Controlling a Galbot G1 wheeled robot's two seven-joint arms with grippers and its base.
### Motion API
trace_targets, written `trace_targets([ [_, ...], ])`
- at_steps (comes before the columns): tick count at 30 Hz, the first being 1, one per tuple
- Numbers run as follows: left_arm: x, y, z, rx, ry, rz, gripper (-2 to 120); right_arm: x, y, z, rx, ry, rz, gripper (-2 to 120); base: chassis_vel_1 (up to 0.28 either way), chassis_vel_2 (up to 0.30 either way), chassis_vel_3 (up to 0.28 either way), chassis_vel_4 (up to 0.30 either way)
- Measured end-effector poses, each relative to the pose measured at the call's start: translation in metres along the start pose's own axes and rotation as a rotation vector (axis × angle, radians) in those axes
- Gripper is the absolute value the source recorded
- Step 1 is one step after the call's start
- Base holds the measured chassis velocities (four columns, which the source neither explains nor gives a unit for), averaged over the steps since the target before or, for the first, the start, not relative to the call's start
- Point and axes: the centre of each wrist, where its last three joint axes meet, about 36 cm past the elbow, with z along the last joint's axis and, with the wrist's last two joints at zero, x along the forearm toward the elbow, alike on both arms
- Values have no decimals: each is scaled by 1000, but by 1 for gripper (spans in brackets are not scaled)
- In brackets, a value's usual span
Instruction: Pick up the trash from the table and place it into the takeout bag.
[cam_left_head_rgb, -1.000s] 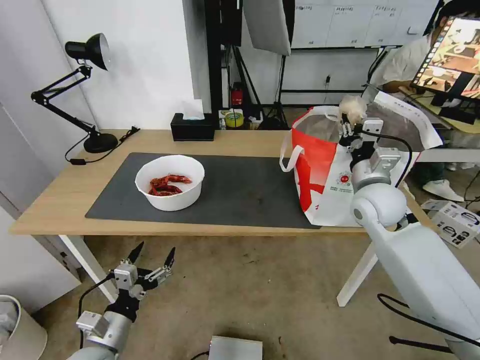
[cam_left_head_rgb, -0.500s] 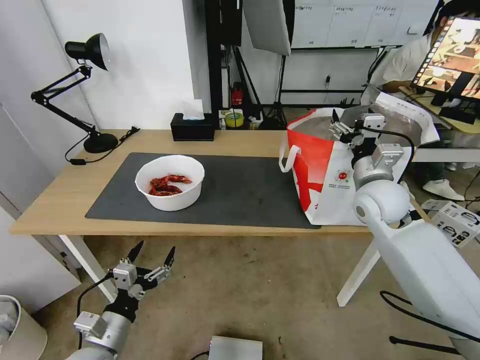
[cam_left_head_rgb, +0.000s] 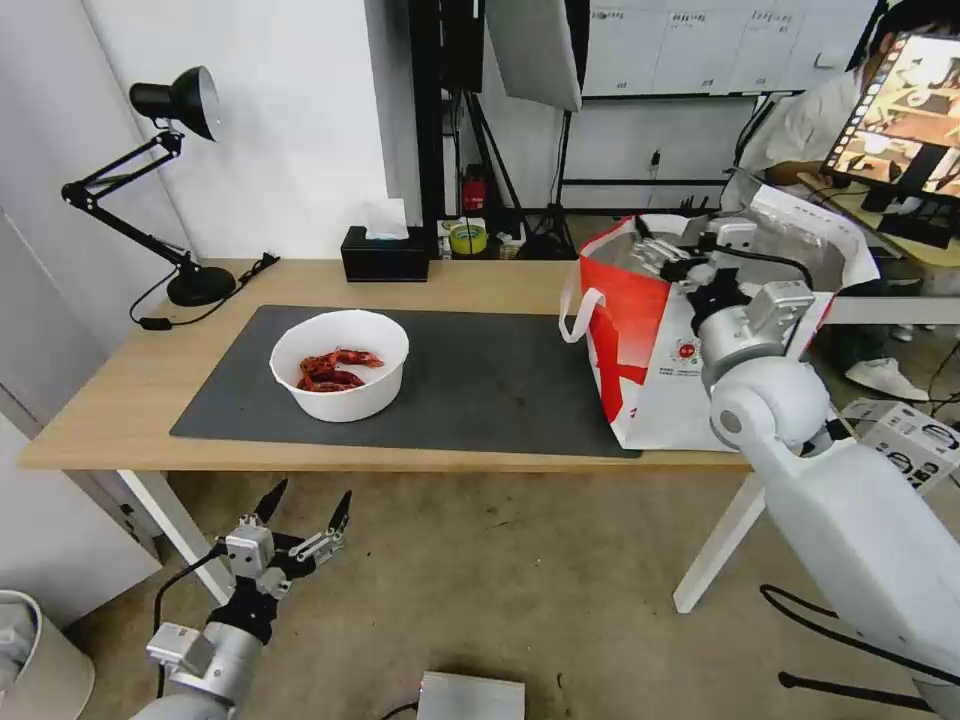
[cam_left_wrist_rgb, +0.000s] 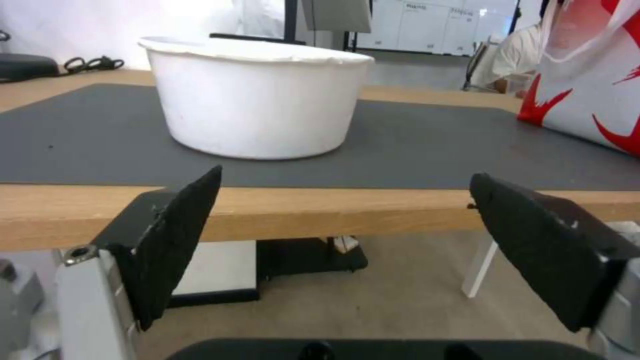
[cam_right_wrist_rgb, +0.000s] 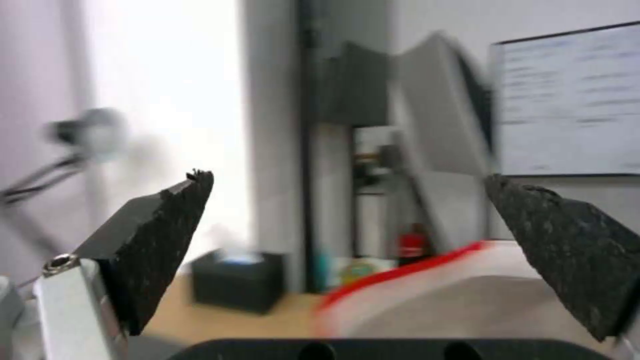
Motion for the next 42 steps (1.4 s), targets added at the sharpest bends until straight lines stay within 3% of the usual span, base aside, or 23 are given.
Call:
trace_targets([
  [10,-1,6,-5,-10,-15,-12,100,50,32,11,43,143,-154,100,0,0,0,0],
  [17,-2,5,-4,-2,-18,-15,100,85,42,29,64,235,-141,100,0,0,0,0],
  [20,-3,4,-3,0,-22,-17,100,129,60,53,47,333,-102,100,0,0,0,0],
  [24,0,4,-3,-2,-19,-17,100,155,68,66,44,388,-72,100,0,0,0,0],
  [32,2,1,-3,1,-22,-17,100,181,81,85,62,396,-34,100,0,0,0,0],
  [42,4,0,-4,1,-23,-16,100,188,78,105,81,399,-7,100,0,0,0,0],
])
